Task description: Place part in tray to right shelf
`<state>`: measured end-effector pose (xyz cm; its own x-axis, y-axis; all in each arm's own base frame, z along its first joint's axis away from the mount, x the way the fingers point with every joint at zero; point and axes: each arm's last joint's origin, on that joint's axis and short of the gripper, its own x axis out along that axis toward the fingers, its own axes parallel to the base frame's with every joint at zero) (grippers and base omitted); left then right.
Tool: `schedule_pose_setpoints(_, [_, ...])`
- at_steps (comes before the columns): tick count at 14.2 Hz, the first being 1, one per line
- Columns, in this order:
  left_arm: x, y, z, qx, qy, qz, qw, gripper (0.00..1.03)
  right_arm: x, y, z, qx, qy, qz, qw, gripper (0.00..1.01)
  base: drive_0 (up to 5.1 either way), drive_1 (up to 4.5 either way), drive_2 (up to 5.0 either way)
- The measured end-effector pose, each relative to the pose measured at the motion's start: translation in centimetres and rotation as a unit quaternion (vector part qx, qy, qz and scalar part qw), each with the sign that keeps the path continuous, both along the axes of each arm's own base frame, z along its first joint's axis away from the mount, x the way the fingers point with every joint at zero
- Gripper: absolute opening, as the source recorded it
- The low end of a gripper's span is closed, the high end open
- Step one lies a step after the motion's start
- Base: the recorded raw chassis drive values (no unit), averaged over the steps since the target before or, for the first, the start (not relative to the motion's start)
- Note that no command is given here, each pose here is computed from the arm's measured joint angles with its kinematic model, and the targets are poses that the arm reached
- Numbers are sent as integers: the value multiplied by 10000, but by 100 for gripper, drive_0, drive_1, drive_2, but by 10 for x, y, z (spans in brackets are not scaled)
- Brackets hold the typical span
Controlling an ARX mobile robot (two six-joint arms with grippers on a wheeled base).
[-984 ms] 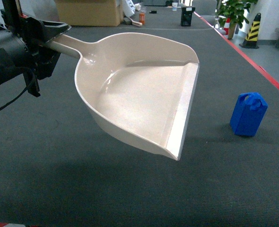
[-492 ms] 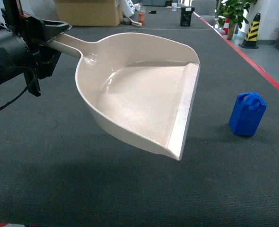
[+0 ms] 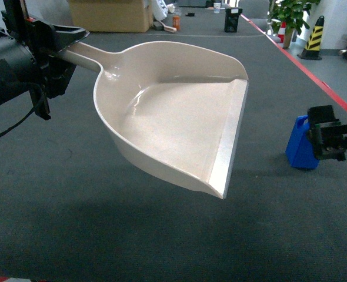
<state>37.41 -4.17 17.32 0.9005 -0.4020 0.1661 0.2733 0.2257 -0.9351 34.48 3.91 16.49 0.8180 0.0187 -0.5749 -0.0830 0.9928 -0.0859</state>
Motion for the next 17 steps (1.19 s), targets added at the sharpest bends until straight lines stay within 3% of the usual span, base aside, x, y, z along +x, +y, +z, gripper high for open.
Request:
schedule_pose_setpoints(3, [0, 0, 0, 0, 2, -2, 10000, 17, 46, 9, -7, -109, 206, -108, 9997, 98, 0, 0, 0])
schedule_pose_setpoints(4, [0, 0, 0, 2, 1, -2, 10000, 17, 66, 11, -11, -45, 301, -311, 9991, 98, 0, 0, 0])
schedule_pose_setpoints(6, [0, 0, 0, 2, -1, -2, 10000, 17, 77, 13, -20, 52, 397, -374, 9985, 98, 0, 0, 0])
schedule_pose_setpoints(7, [0, 0, 0, 2, 1, 6, 10000, 17, 84, 16, -33, 79, 485, -417, 9979, 94, 0, 0, 0])
schedule_pose_setpoints(9, [0, 0, 0, 2, -1, 2, 10000, 17, 85, 16, -43, -12, 526, -522, 9972, 74, 0, 0, 0])
schedule_pose_setpoints(11, [0, 0, 0, 2, 1, 4, 10000, 16, 79, 14, -39, -7, 268, -593, 9979, 52, 0, 0, 0])
schedule_pose_setpoints(12, [0, 0, 0, 0, 0, 2, 10000, 16, 70, 10, -33, 16, 189, -600, 9980, 47, 0, 0, 0])
schedule_pose_setpoints(14, [0, 0, 0, 0, 0, 4, 10000, 16, 46, 0, -9, 131, -58, -524, 9985, 46, 0, 0, 0])
schedule_pose_setpoints(16, [0, 0, 0, 2, 1, 2, 10000, 16, 17, -2, 46, 507, -661, -180, 9964, 46, 0, 0, 0])
schedule_pose_setpoints(17, [0, 0, 0, 0, 2, 2, 10000, 16, 6, 3, 70, 772, -963, 35, 9924, 46, 0, 0, 0])
